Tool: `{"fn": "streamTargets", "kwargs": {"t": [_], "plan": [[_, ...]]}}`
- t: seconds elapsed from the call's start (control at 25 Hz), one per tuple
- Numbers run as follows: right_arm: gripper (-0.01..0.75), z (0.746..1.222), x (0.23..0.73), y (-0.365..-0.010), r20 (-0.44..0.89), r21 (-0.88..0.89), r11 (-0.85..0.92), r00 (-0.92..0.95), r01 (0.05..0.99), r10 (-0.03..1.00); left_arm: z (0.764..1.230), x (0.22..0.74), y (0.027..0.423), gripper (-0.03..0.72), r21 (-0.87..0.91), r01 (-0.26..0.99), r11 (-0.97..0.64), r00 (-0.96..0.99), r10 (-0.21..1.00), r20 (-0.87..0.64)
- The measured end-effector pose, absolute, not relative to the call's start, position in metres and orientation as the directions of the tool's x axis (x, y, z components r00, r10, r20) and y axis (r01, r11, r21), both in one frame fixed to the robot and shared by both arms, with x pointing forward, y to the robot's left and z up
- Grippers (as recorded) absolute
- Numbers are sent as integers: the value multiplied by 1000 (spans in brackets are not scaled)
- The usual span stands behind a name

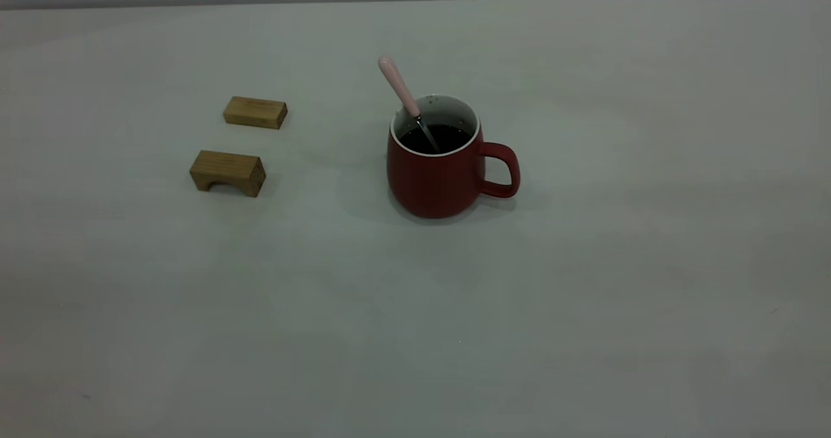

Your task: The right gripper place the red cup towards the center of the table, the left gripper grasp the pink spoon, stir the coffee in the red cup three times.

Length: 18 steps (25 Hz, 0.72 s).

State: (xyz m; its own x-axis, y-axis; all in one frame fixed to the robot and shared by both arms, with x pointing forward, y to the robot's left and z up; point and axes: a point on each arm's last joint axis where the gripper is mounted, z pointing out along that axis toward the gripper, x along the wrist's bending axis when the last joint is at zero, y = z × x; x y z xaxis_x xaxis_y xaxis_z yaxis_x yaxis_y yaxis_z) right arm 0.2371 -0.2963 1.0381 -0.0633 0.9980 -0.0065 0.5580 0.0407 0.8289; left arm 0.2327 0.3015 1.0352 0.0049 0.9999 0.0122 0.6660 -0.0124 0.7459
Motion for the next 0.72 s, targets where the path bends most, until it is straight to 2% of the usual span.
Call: {"fn": "streamTargets", "kwargs": {"t": [0.2,0.72], "plan": [[584,1038,237,-296,-6,829,40,-63,558,998,1033,223,301,461,783,622,-9,2,1000,10],[583,1038,237,-296,-7,829,41,-63,558,998,1033,223,302,461,782,623,-11,-4,1000,17]]}}
